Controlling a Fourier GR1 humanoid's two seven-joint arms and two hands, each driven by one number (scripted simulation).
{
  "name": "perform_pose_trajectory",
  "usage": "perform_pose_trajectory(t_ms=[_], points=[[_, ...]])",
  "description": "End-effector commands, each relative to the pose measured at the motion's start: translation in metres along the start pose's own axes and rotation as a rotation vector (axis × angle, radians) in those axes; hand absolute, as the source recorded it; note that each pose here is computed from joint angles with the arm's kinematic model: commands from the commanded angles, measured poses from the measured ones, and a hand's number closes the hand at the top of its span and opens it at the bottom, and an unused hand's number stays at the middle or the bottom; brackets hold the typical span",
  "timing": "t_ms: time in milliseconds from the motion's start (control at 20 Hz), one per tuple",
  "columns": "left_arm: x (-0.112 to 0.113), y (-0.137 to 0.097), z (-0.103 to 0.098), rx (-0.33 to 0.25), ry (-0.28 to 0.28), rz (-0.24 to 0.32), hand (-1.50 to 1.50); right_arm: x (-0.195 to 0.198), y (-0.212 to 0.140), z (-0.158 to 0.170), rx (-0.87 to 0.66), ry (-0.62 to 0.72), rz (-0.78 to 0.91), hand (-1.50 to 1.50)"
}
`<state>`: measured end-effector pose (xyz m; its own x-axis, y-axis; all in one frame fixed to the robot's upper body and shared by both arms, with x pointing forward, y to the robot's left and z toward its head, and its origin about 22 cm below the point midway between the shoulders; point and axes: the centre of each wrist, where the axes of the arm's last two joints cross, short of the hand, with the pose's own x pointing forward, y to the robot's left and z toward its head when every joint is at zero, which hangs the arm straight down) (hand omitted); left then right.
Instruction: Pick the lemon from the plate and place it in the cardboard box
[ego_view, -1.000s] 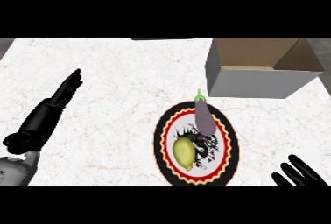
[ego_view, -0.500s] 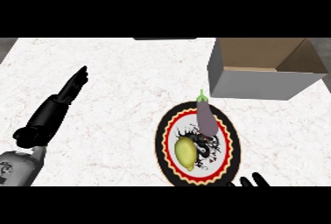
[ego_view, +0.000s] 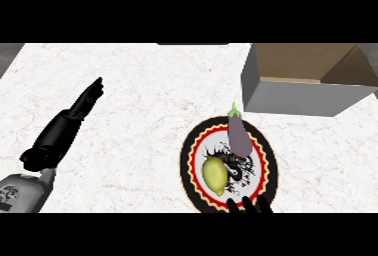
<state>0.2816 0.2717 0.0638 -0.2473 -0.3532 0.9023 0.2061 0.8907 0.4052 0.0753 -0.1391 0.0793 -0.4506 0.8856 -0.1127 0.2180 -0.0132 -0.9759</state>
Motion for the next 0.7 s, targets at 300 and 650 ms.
perform_pose_trajectory(t_ms=[300, 650], points=[[0.011, -0.009, -0.021, 0.003, 0.004, -0.001, 0.0, 0.039, 0.021, -0.034, -0.032, 0.032, 0.026, -1.5], [0.002, -0.011, -0.015, -0.001, -0.002, 0.001, 0.0, 0.048, 0.015, -0.042, -0.004, 0.083, 0.073, -1.5]])
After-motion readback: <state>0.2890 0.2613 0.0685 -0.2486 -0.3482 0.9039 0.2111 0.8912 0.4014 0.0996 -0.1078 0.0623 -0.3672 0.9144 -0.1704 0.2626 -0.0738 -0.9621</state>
